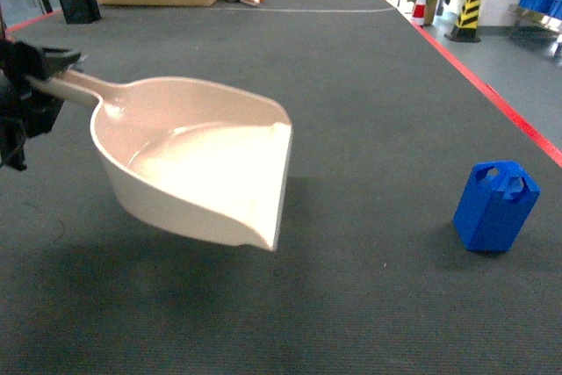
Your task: Place part in tray to right shelf
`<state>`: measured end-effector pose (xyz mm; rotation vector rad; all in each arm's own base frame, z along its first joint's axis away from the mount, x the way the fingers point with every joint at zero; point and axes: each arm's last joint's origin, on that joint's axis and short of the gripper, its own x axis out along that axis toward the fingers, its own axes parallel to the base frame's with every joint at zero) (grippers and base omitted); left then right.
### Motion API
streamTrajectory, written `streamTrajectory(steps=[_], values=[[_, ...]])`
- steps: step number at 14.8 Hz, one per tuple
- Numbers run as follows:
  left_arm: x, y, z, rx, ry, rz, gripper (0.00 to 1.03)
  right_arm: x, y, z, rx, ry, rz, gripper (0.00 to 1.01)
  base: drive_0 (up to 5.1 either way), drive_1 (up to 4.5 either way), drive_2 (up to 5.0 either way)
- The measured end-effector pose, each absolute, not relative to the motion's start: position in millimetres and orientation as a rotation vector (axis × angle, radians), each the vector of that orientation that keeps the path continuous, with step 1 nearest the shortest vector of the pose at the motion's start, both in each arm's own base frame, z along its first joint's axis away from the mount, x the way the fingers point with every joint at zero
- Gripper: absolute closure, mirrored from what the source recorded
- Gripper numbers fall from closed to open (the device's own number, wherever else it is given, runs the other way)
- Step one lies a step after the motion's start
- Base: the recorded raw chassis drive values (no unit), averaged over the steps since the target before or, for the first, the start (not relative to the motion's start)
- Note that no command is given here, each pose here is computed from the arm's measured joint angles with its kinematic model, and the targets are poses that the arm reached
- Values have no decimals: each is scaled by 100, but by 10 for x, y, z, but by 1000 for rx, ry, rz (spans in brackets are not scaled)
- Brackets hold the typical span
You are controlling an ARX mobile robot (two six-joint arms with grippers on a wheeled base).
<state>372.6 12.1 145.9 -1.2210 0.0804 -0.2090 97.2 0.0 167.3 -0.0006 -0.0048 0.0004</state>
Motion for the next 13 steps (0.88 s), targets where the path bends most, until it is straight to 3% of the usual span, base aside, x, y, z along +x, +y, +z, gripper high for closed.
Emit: streamTrajectory(steps=[3, 7, 11, 13], values=[[3665, -274, 1720, -1285, 41, -343, 91, 972, 0, 1672, -1, -4, 0, 3, 0, 0, 0], [3584, -841, 1703, -1375, 153, -446, 91, 972, 0, 1672, -1, -4, 0, 3, 0, 0, 0], [3605, -782, 1667, -1415, 147, -411, 91, 972, 0, 1664, -4, 7, 2, 3, 0, 0, 0], [3605, -782, 1667, -1415, 147, -411, 91, 972, -3, 1639, -32, 135, 16, 3, 0, 0, 0]])
